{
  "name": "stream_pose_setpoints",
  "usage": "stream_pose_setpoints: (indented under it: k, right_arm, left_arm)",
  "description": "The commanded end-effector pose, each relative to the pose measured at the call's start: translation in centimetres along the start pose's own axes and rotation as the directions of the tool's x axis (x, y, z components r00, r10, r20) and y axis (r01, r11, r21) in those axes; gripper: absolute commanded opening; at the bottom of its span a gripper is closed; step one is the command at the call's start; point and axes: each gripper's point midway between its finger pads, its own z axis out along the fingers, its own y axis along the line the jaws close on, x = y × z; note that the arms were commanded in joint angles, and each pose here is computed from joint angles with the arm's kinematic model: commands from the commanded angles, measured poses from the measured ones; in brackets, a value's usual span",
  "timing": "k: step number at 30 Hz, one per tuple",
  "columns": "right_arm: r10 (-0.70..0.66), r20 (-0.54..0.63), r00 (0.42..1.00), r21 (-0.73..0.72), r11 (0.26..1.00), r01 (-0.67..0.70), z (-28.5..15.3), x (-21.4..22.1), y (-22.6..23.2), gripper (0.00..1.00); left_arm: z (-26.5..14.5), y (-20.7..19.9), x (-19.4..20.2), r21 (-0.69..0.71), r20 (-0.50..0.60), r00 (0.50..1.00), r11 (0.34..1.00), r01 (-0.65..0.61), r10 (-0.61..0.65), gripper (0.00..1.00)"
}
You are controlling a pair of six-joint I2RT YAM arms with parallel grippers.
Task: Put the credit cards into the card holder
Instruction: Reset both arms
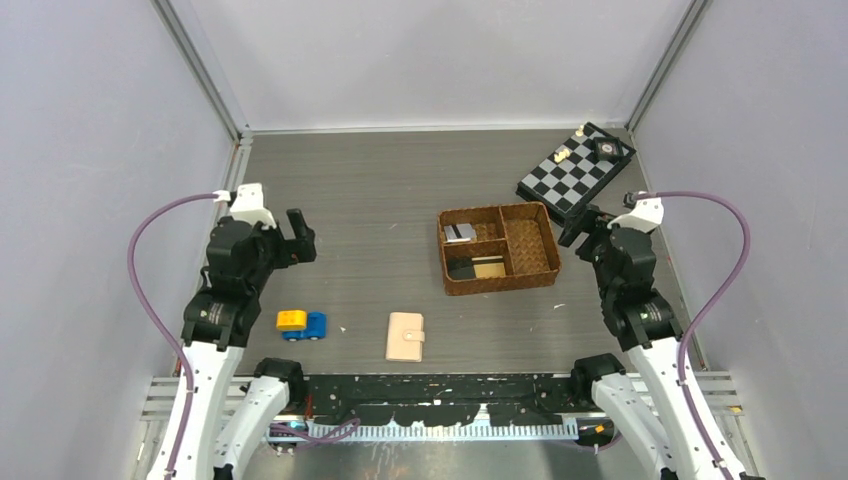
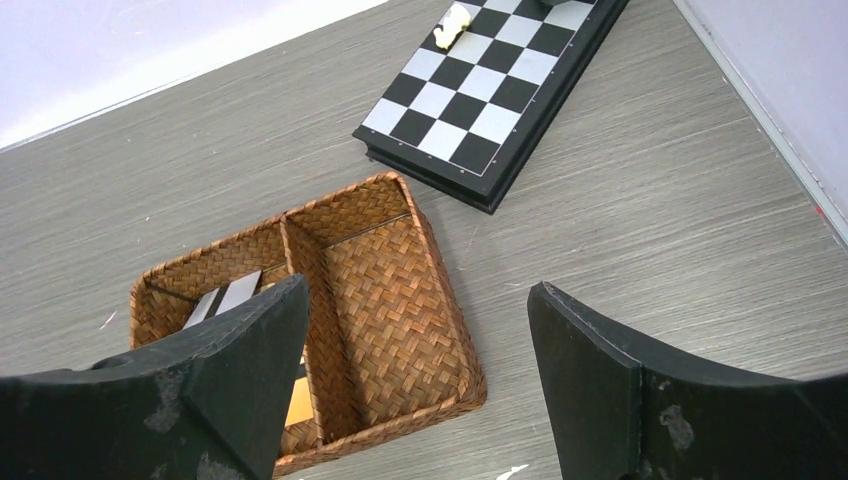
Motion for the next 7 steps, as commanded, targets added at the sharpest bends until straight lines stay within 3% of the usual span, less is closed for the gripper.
stream_pose_setpoints:
  k: [1,7]
  right_arm:
    - [0.019,0.095,0.995,-0.009,1.000,-0.018,-0.02,-2.55,0.40,0.85]
    - [0.020,0.098,0.995,-0.015,1.000,-0.019,-0.28,-2.79,0.49,0.85]
  left_arm:
    - [0.28,0.15,-1.23,-0.010,0.053,0.998,1.000,-0.021,0.022,1.00]
    - [0.41,0.12,-0.93,-0.005,0.041,0.999,0.999,-0.033,0.034,1.00]
